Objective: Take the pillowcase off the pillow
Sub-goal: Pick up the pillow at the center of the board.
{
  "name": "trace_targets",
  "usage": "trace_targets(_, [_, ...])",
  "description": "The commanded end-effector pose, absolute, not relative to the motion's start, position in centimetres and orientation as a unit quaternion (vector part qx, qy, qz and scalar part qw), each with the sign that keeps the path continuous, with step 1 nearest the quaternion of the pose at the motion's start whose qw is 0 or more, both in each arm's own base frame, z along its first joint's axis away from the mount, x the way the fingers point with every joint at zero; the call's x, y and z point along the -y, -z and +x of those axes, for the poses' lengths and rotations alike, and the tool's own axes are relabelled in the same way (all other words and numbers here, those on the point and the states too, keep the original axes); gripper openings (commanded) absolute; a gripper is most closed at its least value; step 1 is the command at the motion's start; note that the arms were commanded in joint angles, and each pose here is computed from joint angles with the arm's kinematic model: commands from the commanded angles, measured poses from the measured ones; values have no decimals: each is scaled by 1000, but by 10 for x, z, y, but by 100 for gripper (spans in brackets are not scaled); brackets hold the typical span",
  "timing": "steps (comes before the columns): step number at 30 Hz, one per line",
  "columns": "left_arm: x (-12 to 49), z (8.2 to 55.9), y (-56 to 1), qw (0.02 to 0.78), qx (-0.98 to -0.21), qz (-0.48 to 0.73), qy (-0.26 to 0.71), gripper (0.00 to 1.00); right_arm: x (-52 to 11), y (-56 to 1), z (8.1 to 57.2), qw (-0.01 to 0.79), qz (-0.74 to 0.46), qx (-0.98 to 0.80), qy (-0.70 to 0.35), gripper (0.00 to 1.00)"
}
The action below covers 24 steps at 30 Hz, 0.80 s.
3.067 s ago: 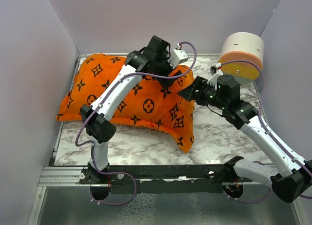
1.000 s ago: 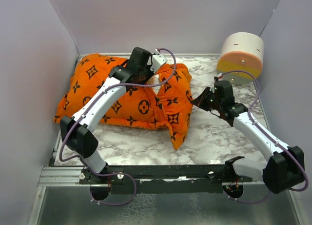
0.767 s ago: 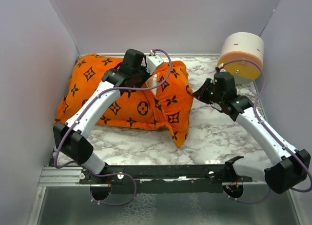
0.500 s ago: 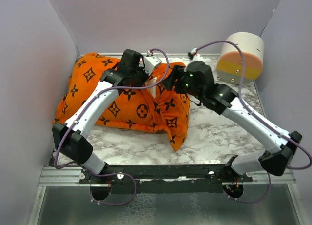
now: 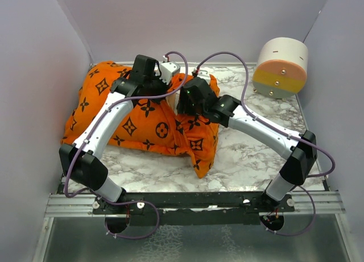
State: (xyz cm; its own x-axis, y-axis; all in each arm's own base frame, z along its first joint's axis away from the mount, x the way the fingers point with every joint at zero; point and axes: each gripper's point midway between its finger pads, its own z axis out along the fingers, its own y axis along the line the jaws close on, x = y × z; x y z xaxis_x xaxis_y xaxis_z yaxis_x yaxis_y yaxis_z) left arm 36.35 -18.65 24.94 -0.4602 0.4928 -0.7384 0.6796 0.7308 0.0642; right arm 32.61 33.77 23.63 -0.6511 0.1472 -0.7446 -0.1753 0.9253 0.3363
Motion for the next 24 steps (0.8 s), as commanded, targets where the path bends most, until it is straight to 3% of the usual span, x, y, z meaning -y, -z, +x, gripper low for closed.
trace_targets(1, [168, 350, -232, 344, -870, 335, 113, 0, -335, -239, 327, 426, 6, -887, -177, 59])
trace_targets(5, [168, 350, -229, 339, -872, 332, 117, 0, -335, -245, 326, 436, 8, -882, -177, 61])
trace_targets(9, [167, 351, -230, 339, -873, 329, 120, 0, -333, -234, 332, 431, 8, -891, -143, 54])
trace_targets(11, [165, 351, -233, 341, -872, 331, 117, 0, -319, -225, 337, 437, 14, -894, -98, 43])
trace_targets(15, [155, 350, -238, 349, -870, 334, 103, 0, -274, -213, 343, 432, 39, -900, -42, 10])
trace_targets(17, [150, 350, -238, 351, -869, 336, 97, 0, -253, -212, 346, 432, 56, -899, -51, 1])
trace_targets(24, [145, 349, -241, 356, -867, 336, 91, 0, -201, -194, 345, 408, 98, -905, -63, 1])
